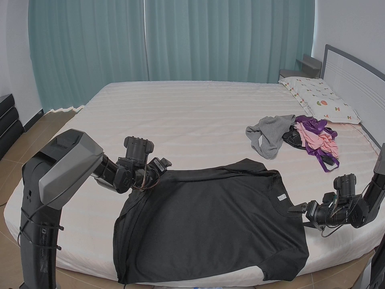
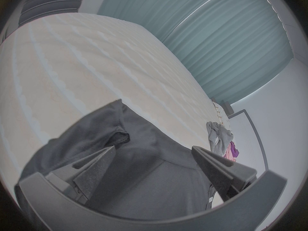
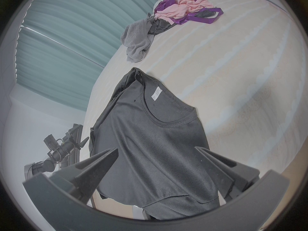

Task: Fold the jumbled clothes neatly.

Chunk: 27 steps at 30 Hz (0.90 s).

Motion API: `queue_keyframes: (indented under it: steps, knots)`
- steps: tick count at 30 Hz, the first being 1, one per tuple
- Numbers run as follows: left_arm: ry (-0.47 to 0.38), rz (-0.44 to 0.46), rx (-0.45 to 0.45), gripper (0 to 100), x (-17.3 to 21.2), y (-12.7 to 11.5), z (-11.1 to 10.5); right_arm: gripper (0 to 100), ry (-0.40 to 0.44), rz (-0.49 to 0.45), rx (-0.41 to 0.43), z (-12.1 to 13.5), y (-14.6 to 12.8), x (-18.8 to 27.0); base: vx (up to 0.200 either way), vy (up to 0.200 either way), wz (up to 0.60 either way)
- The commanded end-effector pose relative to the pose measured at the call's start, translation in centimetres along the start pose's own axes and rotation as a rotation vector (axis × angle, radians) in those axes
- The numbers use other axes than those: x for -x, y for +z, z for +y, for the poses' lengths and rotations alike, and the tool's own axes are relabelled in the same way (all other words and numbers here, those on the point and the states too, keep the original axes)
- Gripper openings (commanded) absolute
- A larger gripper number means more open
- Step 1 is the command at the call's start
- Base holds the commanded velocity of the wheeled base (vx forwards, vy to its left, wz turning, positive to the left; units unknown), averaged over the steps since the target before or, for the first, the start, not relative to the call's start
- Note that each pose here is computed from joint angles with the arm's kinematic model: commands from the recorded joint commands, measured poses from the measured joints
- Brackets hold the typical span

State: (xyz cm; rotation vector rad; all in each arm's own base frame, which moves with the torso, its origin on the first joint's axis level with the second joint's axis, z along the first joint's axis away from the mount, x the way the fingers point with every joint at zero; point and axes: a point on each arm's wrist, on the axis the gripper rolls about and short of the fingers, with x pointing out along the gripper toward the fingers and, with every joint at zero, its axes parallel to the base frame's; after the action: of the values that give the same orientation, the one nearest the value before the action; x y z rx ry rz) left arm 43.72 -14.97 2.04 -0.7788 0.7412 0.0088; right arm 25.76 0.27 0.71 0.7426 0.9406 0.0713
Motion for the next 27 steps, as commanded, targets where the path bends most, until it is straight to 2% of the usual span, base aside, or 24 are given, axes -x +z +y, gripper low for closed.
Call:
queue_keyframes:
  steps: [1,8,11,17,20,21,24,27]
  knots:
    - [0.0,0.027,-0.009,100,-1.6,-1.7,-0.2,100,-0.002,0.005,-0.001,-0.1,-0.1,-0.1,0.0,0.0,0.0]
    - [0.016,0.016,-0.013,100,-3.6,-2.3,0.2,100,-0.008,0.008,0.0,-0.4,-0.1,-0.6,0.0,0.0,0.0]
    - [0.034,-0.013,-0.004,100,-4.1,-1.6,0.8,100,-0.006,0.005,0.001,-0.4,-0.2,-0.6,0.0,0.0,0.0]
    - [0.067,-0.082,0.024,100,-4.2,1.9,2.9,100,-0.007,0.007,0.0,-0.4,-0.2,-0.7,0.0,0.0,0.0]
    - [0.078,-0.11,0.015,100,-4.0,3.5,3.7,100,-0.007,0.007,0.0,-0.4,-0.2,-0.7,0.0,0.0,0.0]
    - [0.083,-0.138,0.01,100,-3.7,4.9,4.2,100,-0.008,0.008,-0.002,-0.4,-0.2,-0.7,0.0,0.0,0.0]
    - [0.091,-0.179,-0.005,100,-3.5,7.0,5.1,100,-0.009,0.011,0.0,-0.5,-0.2,-0.8,0.0,0.0,0.0]
    - [0.101,-0.204,-0.018,100,-3.4,8.2,5.7,100,-0.01,0.011,-0.002,-0.5,-0.2,-0.8,0.0,0.0,0.0]
